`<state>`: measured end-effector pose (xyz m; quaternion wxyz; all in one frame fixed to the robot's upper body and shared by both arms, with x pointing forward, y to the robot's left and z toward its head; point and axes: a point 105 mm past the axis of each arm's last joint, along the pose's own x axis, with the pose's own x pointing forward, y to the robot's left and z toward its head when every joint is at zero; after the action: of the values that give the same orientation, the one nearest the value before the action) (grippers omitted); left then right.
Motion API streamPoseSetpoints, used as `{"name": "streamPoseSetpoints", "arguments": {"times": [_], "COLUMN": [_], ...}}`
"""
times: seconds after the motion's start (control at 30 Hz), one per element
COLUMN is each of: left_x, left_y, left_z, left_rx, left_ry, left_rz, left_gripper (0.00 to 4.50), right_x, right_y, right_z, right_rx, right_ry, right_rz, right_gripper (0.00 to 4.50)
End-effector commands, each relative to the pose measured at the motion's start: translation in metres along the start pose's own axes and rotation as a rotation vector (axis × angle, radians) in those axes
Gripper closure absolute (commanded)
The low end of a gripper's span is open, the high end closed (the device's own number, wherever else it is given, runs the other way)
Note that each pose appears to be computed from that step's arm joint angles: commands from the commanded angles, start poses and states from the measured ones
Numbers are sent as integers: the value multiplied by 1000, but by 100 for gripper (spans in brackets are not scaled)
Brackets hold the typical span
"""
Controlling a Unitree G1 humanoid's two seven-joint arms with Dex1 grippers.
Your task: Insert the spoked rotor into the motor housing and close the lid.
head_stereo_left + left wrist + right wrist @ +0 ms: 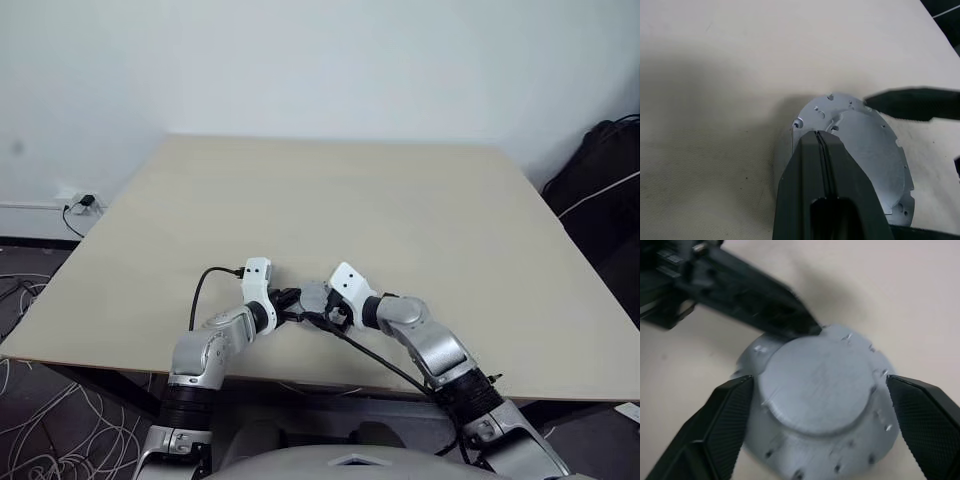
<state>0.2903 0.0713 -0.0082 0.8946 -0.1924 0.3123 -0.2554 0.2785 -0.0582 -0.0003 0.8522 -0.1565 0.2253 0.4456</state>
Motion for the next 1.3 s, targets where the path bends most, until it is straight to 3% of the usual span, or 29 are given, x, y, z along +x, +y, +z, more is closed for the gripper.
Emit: {"name": "streamPoseSetpoints", "arguments": {"times": [0.03,0.3,0.47,0.63,0.87,1.3], "left_x": [-3,-8,-9,-9,-9,-12], "left_y": [-3,-13,-14,-13,-12,-7], "left_z": [-6,-11,-10,-8,-7,-3], "left_rx": [-36,-48,-36,-23,-13,-15], "left_ry": [-1,-12,-10,-6,-1,-19], "left_rz": [-14,-60,-70,-76,-79,-61], "left_gripper": [450,450,450,450,450,450], "right_x": [-17,-64,-75,-69,-44,-4], "right_y": [1,7,5,-8,-12,3], "right_z": [-12,-16,-19,-7,-13,-8], "right_rx": [16,97,209,456,826,1009], "right_ry": [56,41,4,-131,-131,-75], "right_rz": [-49,-157,-224,-323,-346,-134], "right_gripper": [3,3,3,3,3,3]}}
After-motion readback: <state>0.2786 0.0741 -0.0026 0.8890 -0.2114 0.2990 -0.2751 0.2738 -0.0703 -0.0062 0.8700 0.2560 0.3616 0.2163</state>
